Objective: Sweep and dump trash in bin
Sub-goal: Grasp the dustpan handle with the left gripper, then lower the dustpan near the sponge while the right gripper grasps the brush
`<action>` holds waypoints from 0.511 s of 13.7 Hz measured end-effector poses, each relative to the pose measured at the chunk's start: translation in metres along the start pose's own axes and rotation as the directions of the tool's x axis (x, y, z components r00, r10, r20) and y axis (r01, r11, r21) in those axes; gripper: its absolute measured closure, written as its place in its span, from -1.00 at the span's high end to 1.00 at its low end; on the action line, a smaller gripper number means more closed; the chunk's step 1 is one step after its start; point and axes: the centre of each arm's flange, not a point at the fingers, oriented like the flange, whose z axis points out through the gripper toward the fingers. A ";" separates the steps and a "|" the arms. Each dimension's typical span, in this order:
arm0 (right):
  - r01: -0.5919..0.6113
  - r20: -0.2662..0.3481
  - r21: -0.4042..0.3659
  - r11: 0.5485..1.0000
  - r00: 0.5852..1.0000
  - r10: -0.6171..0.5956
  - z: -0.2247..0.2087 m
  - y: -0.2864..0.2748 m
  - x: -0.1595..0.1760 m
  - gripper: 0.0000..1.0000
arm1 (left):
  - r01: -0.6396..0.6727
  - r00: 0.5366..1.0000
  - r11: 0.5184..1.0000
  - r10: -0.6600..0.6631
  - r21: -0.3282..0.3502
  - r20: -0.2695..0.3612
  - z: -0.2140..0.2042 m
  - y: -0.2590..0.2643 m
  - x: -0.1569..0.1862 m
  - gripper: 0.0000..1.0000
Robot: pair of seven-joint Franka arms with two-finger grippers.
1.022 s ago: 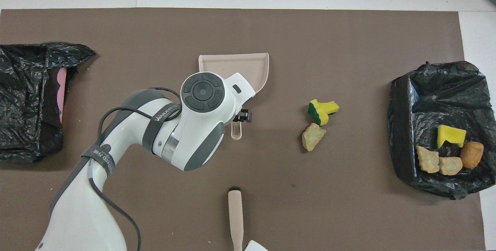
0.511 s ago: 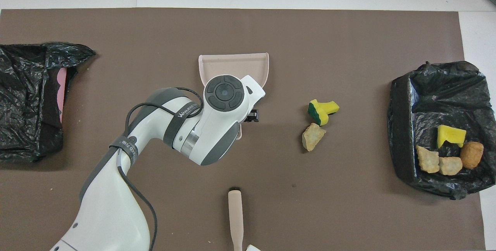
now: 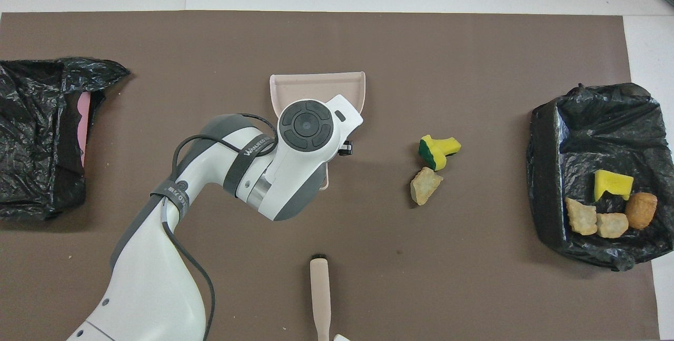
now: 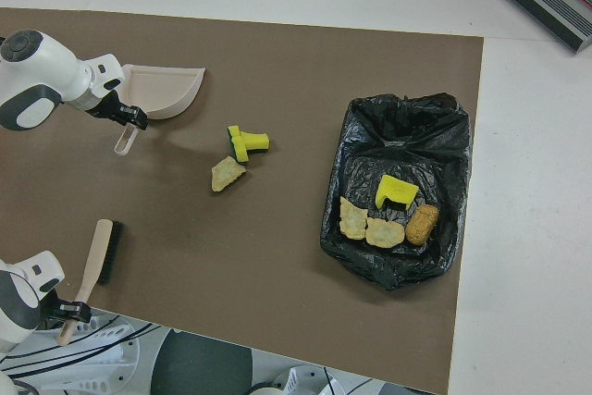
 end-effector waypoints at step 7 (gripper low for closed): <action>-0.035 0.007 0.018 0.999 0.999 0.035 -0.005 0.000 0.019 -0.47 | -0.010 1.000 1.000 0.010 0.008 -0.001 0.000 0.001 -0.001 -0.35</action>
